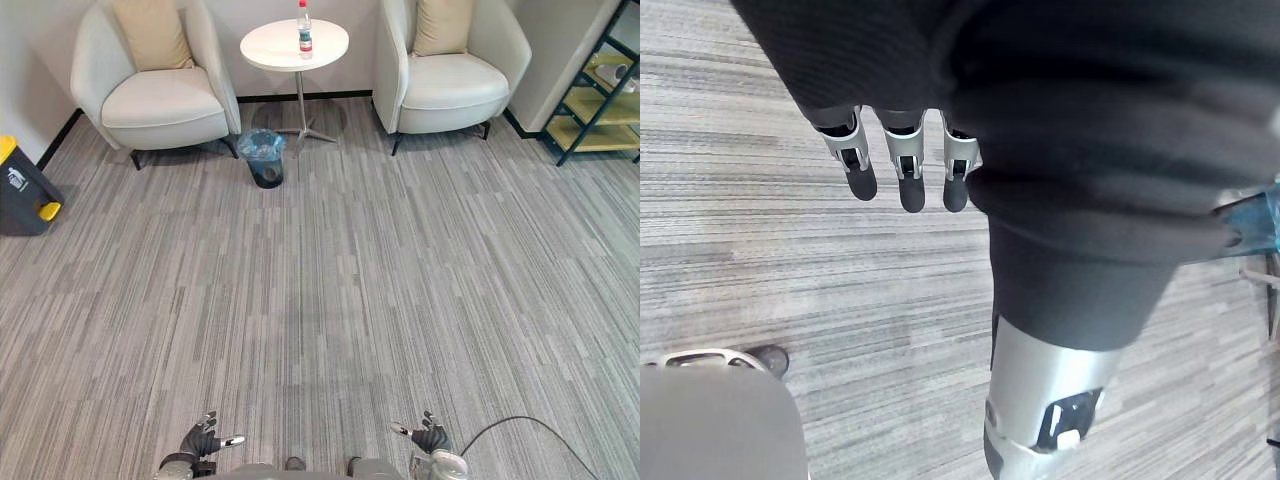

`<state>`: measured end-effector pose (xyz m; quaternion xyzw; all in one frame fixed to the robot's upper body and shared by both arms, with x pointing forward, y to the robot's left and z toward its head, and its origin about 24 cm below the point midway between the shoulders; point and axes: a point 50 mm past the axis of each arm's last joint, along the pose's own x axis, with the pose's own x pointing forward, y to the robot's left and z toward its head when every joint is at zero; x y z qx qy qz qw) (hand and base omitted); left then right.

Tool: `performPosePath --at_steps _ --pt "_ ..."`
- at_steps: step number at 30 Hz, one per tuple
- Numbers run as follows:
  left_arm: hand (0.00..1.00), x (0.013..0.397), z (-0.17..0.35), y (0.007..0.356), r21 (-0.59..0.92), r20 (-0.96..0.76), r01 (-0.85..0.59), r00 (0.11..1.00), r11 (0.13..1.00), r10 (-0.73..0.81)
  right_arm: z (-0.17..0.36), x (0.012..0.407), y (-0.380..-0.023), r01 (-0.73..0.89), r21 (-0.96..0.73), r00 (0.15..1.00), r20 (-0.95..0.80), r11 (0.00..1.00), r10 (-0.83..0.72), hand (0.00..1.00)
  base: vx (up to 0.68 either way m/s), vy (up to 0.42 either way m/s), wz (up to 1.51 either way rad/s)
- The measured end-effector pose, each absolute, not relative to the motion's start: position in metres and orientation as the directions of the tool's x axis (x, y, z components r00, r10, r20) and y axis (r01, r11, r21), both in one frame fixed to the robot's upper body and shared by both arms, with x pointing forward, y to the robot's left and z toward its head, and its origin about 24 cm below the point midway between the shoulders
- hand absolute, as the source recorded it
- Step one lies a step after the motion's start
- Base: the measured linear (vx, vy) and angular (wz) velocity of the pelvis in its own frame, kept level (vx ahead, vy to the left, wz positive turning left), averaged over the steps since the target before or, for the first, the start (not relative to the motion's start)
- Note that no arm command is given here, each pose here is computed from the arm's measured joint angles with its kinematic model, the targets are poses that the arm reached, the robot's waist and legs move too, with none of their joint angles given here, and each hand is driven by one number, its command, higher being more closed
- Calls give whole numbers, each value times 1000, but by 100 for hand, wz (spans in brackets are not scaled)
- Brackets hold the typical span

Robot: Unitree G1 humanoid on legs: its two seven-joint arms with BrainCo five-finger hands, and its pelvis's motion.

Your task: Gather rubbish on tea table into small bin, then transfer packed bag to large trash can.

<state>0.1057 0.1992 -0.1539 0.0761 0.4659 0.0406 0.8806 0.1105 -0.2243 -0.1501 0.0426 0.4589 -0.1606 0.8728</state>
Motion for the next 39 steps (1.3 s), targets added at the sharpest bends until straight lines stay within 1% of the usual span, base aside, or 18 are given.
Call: performPosePath --at_steps 3,7,10,12,13,15,18,20,22,25,28,30,33,37,39 --pt "0 110 -152 203 185 -808 13 571 983 144 -152 107 -220 317 -63 520 -823 946 -229 0 150 40 11" --pt "0 111 -152 204 183 -808 10 571 983 145 -150 115 -221 280 -73 540 -813 957 -220 0 211 -29 24" --pt "0 113 -153 197 164 -810 9 572 986 129 -146 123 -228 249 -97 559 -798 964 -224 0 336 -141 22" --pt "0 112 -153 200 170 -812 6 567 985 137 -148 116 -226 240 -97 548 -808 966 -217 0 343 -199 10" --pt "0 110 -155 197 162 -819 3 559 987 133 -148 116 -228 240 -103 545 -808 965 -221 0 412 -283 9" --pt "0 114 -154 191 146 -814 3 569 989 119 -146 119 -233 236 -114 552 -801 965 -230 0 456 -344 5" --pt "0 116 -153 188 123 -808 -41 576 991 125 -148 111 -235 237 -126 523 -819 963 -235 0 518 -305 13" --pt "0 119 -152 189 117 -801 -69 583 991 136 -149 110 -234 240 -121 523 -820 963 -233 0 279 -148 -14" --pt "0 126 -149 186 107 -782 -73 609 992 129 -145 120 -239 243 -128 543 -804 962 -244 0 322 -103 -50" --pt "0 136 -146 187 101 -762 -97 633 990 140 -143 129 -234 250 -111 560 -794 962 -237 0 333 59 -43" --pt "0 136 -146 186 99 -760 -99 635 990 140 -143 132 -232 250 -108 565 -791 962 -235 0 364 179 -36" --pt "0 134 -147 188 102 -765 -105 628 989 146 -146 127 -228 242 -103 554 -802 965 -224 0 379 261 -41" --pt "0 140 -141 201 134 -742 -109 648 985 172 -152 116 -214 217 -78 533 -826 973 -185 0 458 197 -18" --pt "0 137 -142 206 150 -750 -99 637 984 178 -152 120 -209 193 -70 542 -824 979 -166 0 510 204 -13" --pt "0 132 -145 208 163 -767 -78 618 984 176 -153 118 -206 191 -62 539 -827 980 -158 0 522 84 7"
